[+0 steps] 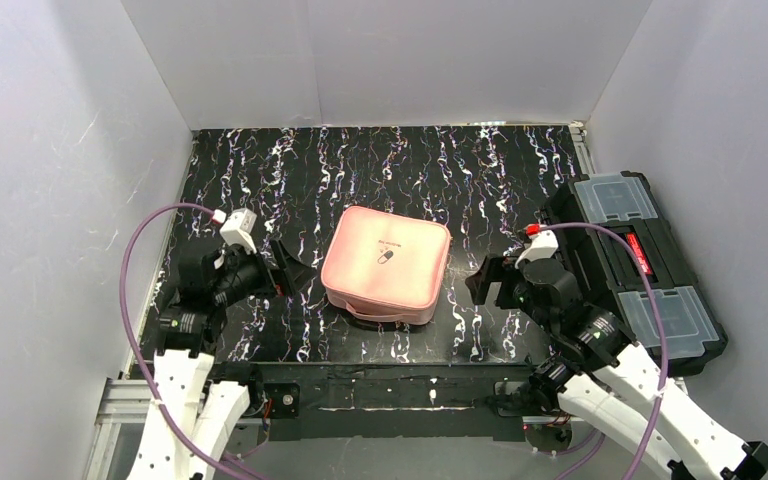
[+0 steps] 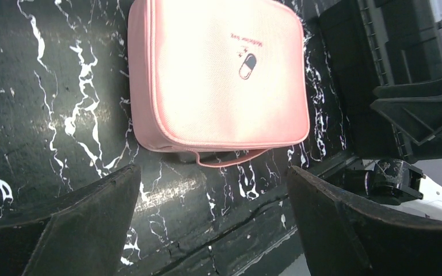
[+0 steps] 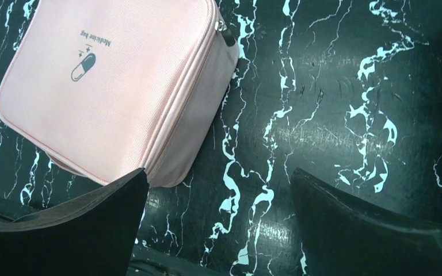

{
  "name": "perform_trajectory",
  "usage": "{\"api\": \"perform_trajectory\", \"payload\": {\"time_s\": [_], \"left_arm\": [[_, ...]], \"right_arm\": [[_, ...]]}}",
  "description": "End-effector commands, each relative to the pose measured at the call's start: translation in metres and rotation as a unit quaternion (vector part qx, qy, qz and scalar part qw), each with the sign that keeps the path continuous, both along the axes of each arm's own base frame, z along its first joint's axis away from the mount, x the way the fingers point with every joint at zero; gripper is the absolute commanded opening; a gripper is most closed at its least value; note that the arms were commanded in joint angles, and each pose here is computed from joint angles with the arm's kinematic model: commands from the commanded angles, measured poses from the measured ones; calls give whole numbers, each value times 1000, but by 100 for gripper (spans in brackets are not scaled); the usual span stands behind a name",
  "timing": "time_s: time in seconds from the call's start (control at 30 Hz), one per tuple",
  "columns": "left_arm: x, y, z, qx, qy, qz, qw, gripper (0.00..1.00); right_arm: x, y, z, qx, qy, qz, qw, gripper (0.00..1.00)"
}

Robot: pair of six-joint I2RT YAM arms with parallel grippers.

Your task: Organize the medicine kit

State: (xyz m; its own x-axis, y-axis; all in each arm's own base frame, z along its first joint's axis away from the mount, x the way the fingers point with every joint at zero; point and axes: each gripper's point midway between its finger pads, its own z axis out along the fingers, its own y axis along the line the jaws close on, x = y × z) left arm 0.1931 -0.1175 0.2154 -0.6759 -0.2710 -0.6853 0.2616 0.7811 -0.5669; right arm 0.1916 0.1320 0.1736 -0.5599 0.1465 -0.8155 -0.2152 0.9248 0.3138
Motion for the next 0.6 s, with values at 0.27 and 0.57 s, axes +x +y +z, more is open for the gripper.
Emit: {"api": "perform_trajectory", "payload": {"time_s": [0.27,0.57], "left_arm": [[-18,4,17,-3,-71,12,997,98],[-20,1,14,-2,-86,-4,996,98]], "right_arm": [[-12,-7,-5,56,-18,-17,998,99],[-15,-11,-10,55,-26,-16,998,99]]}}
